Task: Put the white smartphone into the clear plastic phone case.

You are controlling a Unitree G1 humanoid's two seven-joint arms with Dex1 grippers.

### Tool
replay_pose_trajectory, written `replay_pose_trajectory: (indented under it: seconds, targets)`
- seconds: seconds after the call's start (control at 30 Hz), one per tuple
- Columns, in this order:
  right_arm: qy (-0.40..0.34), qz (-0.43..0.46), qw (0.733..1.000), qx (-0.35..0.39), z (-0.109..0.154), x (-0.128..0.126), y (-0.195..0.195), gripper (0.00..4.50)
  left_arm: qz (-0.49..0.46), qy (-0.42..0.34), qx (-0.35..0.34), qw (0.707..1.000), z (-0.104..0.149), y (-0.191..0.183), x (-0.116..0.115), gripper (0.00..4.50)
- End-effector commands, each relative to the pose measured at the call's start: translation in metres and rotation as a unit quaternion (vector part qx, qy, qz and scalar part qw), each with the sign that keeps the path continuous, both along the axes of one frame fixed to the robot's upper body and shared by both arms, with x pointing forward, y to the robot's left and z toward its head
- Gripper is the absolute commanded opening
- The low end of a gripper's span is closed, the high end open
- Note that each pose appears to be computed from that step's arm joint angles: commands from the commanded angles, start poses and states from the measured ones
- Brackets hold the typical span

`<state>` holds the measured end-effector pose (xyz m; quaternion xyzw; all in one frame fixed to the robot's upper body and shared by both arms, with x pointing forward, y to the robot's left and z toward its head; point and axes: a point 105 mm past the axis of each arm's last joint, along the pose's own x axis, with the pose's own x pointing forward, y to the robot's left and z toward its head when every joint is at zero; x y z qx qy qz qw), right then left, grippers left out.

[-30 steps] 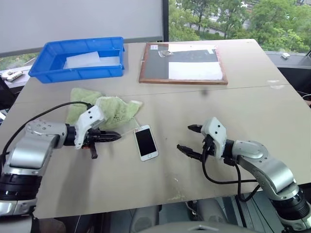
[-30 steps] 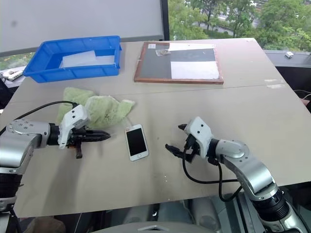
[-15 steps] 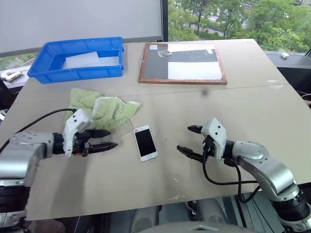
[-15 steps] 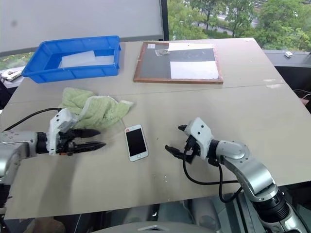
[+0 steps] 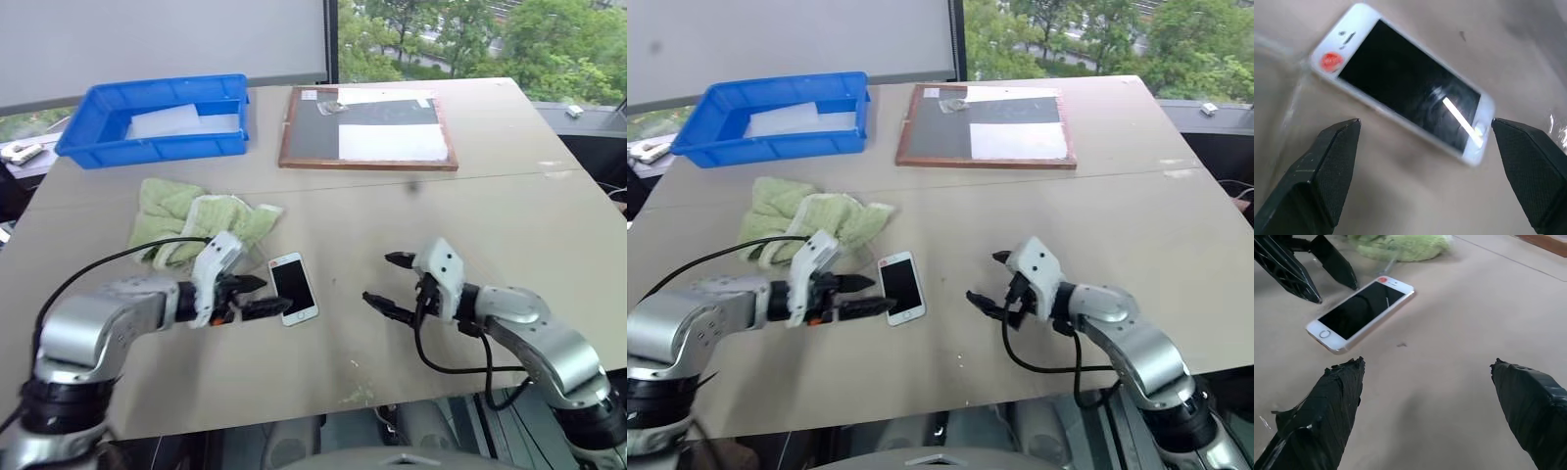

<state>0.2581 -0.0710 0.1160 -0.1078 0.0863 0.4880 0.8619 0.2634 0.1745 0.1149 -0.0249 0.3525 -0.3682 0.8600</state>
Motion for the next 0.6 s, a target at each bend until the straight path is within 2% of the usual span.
replay_pose_trajectory:
  seconds: [0.03,0.13,0.2,0.33,0.4,0.6]
  targets:
    - [-0.027,0.004,1.000,0.010,0.015,-0.004,0.000,4.50,0.023,0.032,0.043,0.998,-0.001,-0.005,-0.001,4.42]
    - [-0.028,0.001,1.000,0.009,0.016,-0.005,-0.002,4.50,0.049,0.042,0.066,0.996,-0.005,-0.005,0.013,4.42]
    - [-0.028,-0.001,1.000,0.006,0.016,-0.005,-0.003,4.50,0.044,0.058,0.070,0.995,-0.006,-0.008,0.013,4.42]
    - [-0.025,-0.008,1.000,0.001,0.018,-0.008,-0.009,4.50,0.043,0.051,0.161,0.985,-0.011,-0.010,0.018,4.42]
    - [-0.023,-0.010,1.000,-0.001,0.018,-0.009,-0.010,4.50,0.039,0.042,0.169,0.984,-0.007,-0.015,0.019,4.42]
    - [-0.014,-0.018,1.000,-0.005,0.017,-0.016,-0.015,4.50,0.033,0.096,0.158,0.982,-0.014,-0.035,0.025,4.42]
